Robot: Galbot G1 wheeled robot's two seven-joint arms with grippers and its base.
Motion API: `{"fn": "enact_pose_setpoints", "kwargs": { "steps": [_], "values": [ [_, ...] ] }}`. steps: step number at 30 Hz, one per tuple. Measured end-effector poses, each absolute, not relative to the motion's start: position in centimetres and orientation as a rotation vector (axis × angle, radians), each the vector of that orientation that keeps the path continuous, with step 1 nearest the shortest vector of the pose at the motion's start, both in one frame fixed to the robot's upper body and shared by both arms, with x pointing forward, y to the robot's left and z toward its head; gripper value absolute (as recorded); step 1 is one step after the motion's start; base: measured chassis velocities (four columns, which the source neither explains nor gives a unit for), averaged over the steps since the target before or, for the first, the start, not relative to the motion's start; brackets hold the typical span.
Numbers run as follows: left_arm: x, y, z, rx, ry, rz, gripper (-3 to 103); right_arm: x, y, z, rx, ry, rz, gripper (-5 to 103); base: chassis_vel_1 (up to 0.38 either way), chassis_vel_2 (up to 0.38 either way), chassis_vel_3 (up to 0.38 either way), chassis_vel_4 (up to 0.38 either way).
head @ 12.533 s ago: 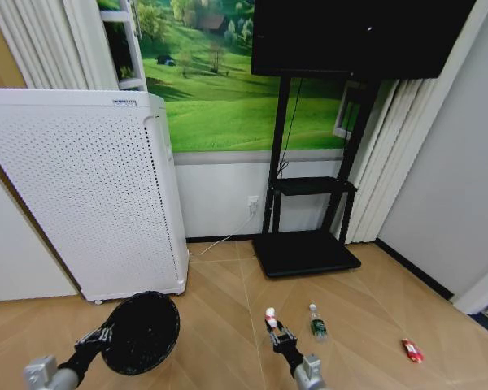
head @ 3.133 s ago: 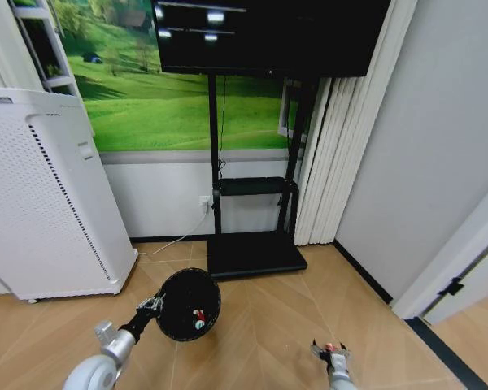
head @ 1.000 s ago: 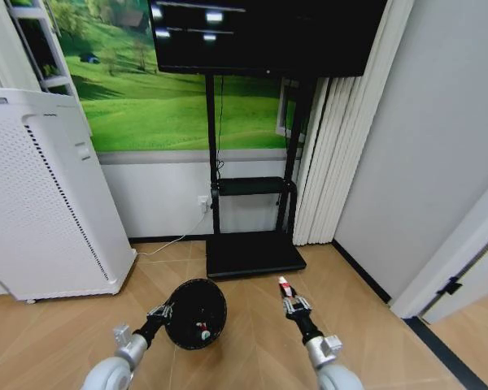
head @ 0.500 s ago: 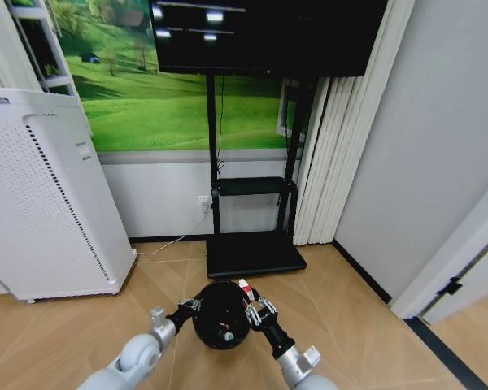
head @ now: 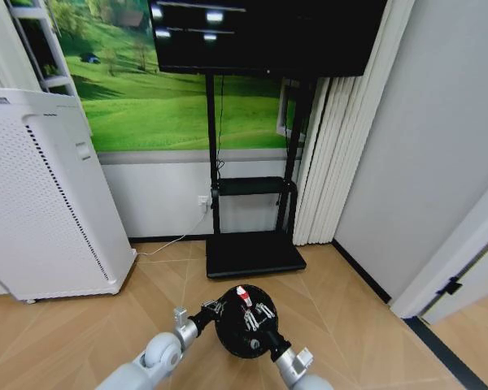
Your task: Pick up the trash bin and place the garbage on the floor into it.
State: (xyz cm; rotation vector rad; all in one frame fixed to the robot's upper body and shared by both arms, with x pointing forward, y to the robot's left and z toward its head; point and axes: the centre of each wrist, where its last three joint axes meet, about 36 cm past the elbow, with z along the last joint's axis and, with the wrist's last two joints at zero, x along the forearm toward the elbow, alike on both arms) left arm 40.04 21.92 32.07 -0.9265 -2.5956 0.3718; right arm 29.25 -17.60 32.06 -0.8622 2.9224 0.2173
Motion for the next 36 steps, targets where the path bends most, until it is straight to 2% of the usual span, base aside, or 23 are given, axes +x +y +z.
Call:
{"fn": "enact_pose_setpoints", "kwargs": {
  "steps": [2,4,6,7,10,11,14,17,19,20,22,27,33,36],
  "values": [
    [40.0,22.1,32.3,-0.926,-2.602,0.373,6,29.2,-17.6,31.8,-0.86,2.929,0.209,23,0.0,0.0,0.0,0.0],
    [39.9,22.2,32.4,-0.925,-2.605,0.373,6,29.1,-17.6,31.7,-0.857,2.933,0.204,26,0.0,0.0,0.0,0.0],
    [39.8,22.5,32.6,-0.92,-2.612,0.375,6,29.0,-17.7,31.6,-0.832,2.944,0.201,36,0.0,0.0,0.0,0.0],
    [39.8,22.5,32.6,-0.92,-2.612,0.375,6,29.0,-17.7,31.6,-0.832,2.944,0.201,36,0.0,0.0,0.0,0.0],
    [39.9,23.1,33.2,-0.894,-2.643,0.39,6,29.1,-18.0,31.7,-0.781,2.952,0.17,54,0.0,0.0,0.0,0.0],
    [39.9,23.1,33.2,-0.894,-2.643,0.39,6,29.1,-18.0,31.7,-0.781,2.952,0.17,54,0.0,0.0,0.0,0.0],
    [39.5,23.4,33.4,-0.854,-2.661,0.407,6,28.9,-18.2,32.2,-0.731,2.947,0.163,70,0.0,0.0,0.0,0.0],
    [39.3,23.5,33.4,-0.816,-2.674,0.42,6,29.1,-18.5,32.7,-0.708,2.917,0.163,75,0.0,0.0,0.0,0.0],
    [38.5,23.9,33.3,-0.679,-2.71,0.468,6,30.0,-19.4,34.8,-0.607,2.85,0.155,86,0.0,0.0,0.0,0.0],
    [38.5,23.9,33.3,-0.679,-2.71,0.468,6,30.0,-19.4,34.8,-0.607,2.85,0.155,86,0.0,0.0,0.0,0.0],
    [38.0,24.6,33.5,-0.55,-2.756,0.475,6,30.7,-21.0,36.3,-0.473,2.799,0.124,96,0.0,0.0,0.0,0.0],
    [36.8,26.1,33.8,-0.378,-2.818,0.462,6,31.2,-22.3,37.2,-0.331,2.789,0.109,99,0.0,0.0,0.0,0.0],
    [32.7,30.0,36.7,-0.097,-2.849,0.457,6,32.4,-23.4,37.1,-0.201,2.865,-0.003,100,0.0,0.0,0.0,0.0],
    [28.7,35.5,39.3,0.219,-2.865,0.414,6,33.0,-22.8,37.1,-0.108,2.921,0.02,100,0.0,0.0,0.0,0.0]
  ]
}}
